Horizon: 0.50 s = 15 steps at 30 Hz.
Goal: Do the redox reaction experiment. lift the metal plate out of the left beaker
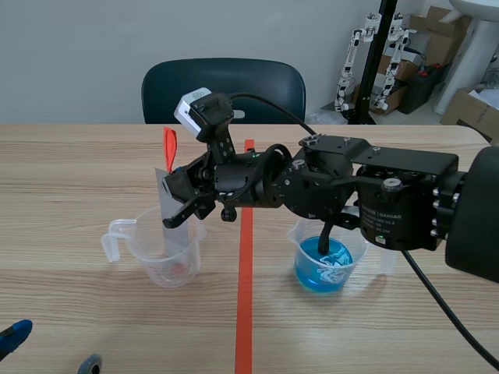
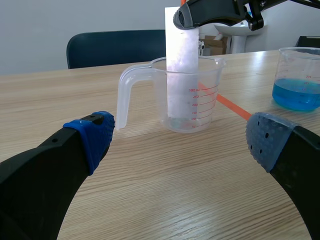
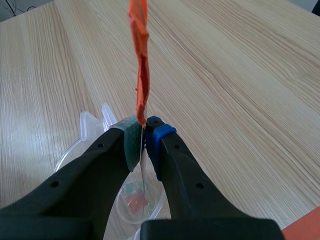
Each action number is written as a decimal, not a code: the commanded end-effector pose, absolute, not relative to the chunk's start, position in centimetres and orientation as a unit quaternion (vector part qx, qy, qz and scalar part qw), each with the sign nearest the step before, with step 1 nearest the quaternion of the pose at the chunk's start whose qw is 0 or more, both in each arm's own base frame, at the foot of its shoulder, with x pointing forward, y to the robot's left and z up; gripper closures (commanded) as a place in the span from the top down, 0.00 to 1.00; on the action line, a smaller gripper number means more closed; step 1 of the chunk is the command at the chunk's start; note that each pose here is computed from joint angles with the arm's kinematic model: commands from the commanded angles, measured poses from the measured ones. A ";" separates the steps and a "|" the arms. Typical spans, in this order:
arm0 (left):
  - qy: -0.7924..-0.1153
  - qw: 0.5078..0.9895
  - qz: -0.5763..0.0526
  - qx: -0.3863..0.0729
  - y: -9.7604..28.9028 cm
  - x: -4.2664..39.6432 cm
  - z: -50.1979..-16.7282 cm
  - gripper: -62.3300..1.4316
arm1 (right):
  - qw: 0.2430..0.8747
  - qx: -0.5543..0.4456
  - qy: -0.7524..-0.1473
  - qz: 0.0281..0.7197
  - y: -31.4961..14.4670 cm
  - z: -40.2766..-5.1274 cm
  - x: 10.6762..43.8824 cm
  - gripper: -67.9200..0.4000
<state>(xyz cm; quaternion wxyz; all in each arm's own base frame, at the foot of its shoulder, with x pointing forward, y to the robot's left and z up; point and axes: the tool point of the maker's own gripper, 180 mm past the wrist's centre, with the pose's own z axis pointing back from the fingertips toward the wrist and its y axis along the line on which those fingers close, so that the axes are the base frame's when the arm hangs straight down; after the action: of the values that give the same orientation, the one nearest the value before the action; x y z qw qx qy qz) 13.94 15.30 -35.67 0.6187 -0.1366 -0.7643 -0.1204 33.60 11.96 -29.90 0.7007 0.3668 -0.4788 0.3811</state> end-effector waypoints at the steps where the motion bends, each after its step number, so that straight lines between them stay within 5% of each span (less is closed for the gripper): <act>1: -0.780 0.600 -0.117 -0.135 15.7 13.8 -34.7 0.89 | 0.684 0.368 -0.495 0.389 12.2 -28.2 34.4 0.02; 15: -0.780 0.600 -0.117 -0.135 15.7 13.8 -34.7 0.89 | 0.631 0.414 -0.463 0.465 13.2 -28.0 31.0 0.02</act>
<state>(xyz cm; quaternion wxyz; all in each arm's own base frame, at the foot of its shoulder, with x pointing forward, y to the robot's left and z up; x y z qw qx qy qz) 13.94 15.30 -35.67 0.6187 -0.1366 -0.7643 -0.1204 30.48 13.02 -29.46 0.6461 0.4072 -0.4486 0.4643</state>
